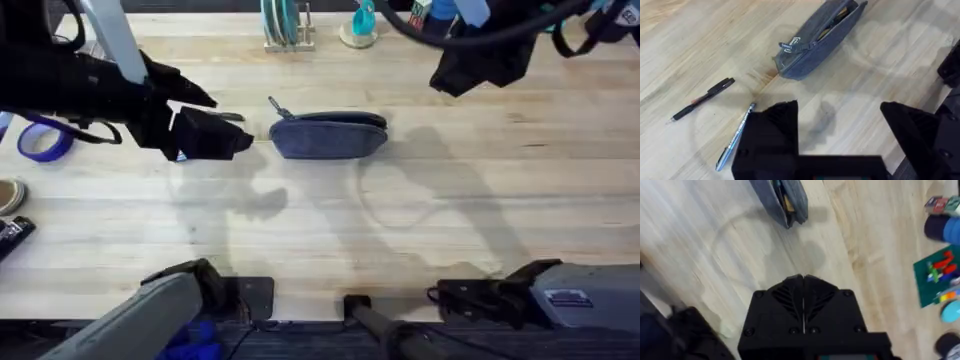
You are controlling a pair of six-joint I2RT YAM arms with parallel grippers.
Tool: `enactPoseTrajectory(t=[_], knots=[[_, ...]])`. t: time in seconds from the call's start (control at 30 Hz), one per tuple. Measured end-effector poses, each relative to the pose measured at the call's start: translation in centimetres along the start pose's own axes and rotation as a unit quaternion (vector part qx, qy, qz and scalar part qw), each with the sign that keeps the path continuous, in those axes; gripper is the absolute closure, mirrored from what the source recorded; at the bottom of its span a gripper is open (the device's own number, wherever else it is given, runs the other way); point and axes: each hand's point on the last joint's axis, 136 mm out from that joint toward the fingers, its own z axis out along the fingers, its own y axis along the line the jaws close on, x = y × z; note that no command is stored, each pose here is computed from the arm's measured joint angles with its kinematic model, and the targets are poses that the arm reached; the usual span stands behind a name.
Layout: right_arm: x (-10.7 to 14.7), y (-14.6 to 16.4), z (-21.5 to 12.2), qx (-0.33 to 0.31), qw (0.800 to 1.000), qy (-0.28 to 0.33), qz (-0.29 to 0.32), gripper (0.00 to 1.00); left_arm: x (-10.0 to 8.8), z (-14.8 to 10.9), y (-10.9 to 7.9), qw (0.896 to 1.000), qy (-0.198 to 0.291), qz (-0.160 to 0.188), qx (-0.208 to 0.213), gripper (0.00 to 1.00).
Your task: Unzip the bag, pick up the pens from the table one at a time and place them inside, then zip the bag closed.
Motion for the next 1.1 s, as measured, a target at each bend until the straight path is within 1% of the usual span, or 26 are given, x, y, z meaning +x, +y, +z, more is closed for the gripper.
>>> enactPoseTrajectory(t=[0.2, 0.33, 0.47, 0.73, 1.1], knots=[[-0.1, -0.1, 0.2, 0.0, 0.998, 0.002, -0.065, 0.971, 0.0, 0.0, 0.0, 1.0, 0.0, 0.0, 0.0, 0.004], [-0.6, -0.6, 1.4, -0.004, 0.996, 0.006, -0.087, 0.971, 0.0, 0.0, 0.0, 1.0, 0.0, 0.0, 0.0, 0.004], [-0.9, -0.5, 2.9, -0.024, 0.994, 0.013, -0.106, 0.971, 0.0, 0.0, 0.0, 1.0, 0.0, 0.0, 0.0, 0.006], [-2.3, -0.6, 5.2, -0.048, 0.991, -0.001, -0.121, 0.971, 0.0, 0.0, 0.0, 1.0, 0.0, 0.0, 0.0, 0.005], [-3.2, 0.2, 8.2, -0.097, 0.987, -0.004, -0.129, 0.969, 0.0, 0.0, 0.0, 1.0, 0.0, 0.0, 0.0, 0.005]])
